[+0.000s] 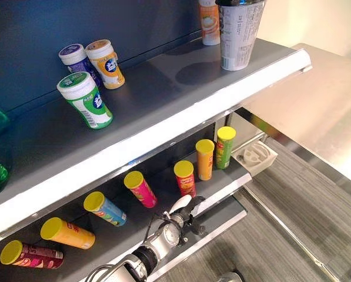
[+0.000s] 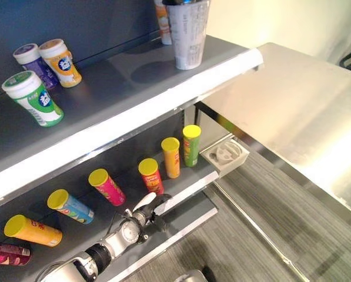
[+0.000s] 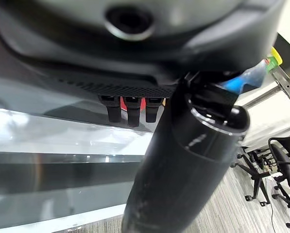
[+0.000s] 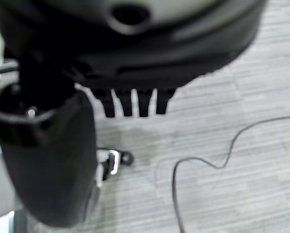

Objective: Put the goods on the table back onto the shelves and tidy them up.

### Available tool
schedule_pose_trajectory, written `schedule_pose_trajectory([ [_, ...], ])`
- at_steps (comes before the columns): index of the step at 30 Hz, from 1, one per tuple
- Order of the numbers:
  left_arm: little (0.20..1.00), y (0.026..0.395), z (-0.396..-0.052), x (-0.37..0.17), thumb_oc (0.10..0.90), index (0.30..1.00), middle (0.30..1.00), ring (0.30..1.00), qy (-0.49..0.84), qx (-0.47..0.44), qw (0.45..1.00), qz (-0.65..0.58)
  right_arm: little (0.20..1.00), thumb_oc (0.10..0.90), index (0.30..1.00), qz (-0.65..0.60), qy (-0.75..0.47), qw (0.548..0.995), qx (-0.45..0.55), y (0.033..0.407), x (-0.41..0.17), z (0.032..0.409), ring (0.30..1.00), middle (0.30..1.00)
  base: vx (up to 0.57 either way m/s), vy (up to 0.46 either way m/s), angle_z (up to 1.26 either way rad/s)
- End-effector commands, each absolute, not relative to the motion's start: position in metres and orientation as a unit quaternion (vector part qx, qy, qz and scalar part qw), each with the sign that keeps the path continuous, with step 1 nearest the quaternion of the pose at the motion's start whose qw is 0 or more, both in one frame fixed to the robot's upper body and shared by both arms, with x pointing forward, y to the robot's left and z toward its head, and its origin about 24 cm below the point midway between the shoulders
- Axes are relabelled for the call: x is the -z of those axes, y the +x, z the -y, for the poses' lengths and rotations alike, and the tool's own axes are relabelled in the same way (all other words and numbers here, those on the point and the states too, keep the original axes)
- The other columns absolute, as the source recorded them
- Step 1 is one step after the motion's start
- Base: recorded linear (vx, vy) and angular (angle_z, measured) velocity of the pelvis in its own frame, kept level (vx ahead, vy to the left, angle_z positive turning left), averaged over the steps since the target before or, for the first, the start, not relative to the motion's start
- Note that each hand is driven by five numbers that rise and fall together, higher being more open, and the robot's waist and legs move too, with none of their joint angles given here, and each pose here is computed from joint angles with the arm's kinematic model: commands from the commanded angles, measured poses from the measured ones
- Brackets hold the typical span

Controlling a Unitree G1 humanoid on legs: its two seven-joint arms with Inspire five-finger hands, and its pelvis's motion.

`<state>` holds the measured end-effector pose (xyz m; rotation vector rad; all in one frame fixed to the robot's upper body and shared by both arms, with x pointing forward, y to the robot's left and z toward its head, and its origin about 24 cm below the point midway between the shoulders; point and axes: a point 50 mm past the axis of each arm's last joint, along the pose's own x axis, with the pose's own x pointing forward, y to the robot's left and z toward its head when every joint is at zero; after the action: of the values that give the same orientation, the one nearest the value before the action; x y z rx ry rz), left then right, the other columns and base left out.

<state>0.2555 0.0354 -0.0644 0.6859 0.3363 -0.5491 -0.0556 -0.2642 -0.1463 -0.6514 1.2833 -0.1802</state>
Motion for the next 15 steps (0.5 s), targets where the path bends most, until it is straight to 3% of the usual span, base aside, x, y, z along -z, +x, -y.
schedule_pose_trajectory([
  [1, 0.9, 0.3088, -0.0222, 0.005, 0.8, 0.9, 0.9, 0.9, 0.294, 0.205, 0.932, -0.049, 0.9, 0.8, 0.9, -0.633, -0.316, 0.701, 0.095, -0.1109, 0.1298, 0.2747, 0.9, 0.9, -0.02, -0.028, -0.09],
  [15, 0.9, 0.3149, -0.0257, 0.0025, 0.8, 0.9, 0.9, 0.9, 0.302, 0.184, 0.934, -0.047, 0.9, 0.8, 0.9, -0.615, -0.336, 0.709, 0.083, -0.1063, 0.1294, 0.2742, 0.9, 0.9, -0.02, -0.032, -0.05],
])
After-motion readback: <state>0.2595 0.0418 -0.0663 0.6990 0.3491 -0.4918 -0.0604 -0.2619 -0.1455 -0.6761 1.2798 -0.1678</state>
